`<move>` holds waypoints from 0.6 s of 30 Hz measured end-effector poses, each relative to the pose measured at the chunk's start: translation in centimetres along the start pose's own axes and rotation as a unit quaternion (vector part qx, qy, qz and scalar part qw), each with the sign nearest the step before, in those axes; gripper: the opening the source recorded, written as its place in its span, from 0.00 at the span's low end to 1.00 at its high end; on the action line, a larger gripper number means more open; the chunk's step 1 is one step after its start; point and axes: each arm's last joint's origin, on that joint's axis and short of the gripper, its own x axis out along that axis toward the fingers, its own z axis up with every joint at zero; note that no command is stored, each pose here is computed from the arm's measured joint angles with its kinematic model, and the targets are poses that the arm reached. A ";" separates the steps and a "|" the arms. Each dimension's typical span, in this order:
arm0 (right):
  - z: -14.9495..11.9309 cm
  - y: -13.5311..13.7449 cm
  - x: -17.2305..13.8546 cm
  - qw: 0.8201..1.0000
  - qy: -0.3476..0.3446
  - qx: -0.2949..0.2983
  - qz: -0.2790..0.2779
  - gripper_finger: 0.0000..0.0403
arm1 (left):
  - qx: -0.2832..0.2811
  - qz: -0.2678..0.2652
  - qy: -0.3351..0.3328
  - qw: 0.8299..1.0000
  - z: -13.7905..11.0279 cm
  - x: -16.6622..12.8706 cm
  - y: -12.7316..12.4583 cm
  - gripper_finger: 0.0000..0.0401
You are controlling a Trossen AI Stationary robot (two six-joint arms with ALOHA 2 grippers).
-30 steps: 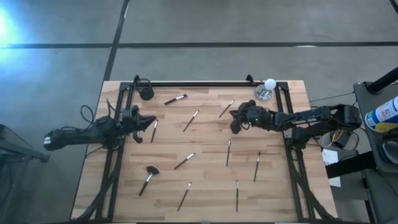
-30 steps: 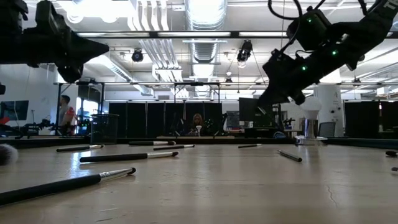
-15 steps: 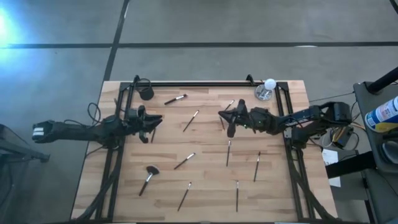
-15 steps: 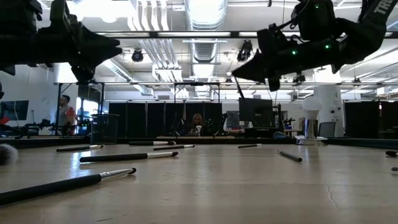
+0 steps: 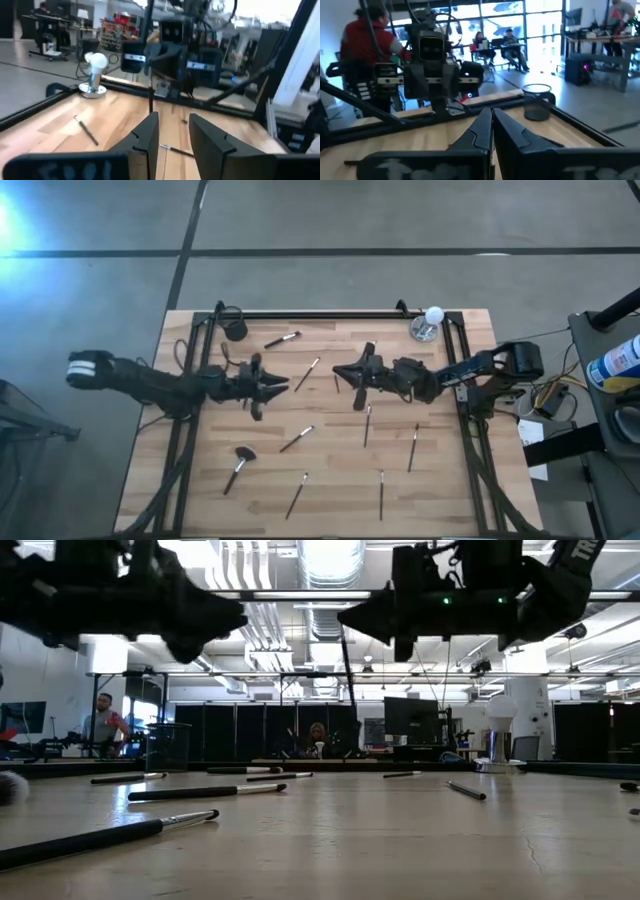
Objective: Pick & Place Makeup Supplies
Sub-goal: Put the makeup brush into the makeup holder
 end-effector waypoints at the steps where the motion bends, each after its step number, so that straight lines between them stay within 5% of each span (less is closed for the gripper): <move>1: 0.1 0.3 0.3 1.000 -0.003 -0.003 0.005 0.02 | 0.004 -0.004 -0.006 1.000 0.2 0.6 -0.2 0.25; 18: 2.1 4.8 0.8 0.996 -0.048 -0.020 0.072 0.02 | 0.016 -0.046 -0.024 0.999 1.5 8.3 -2.6 0.25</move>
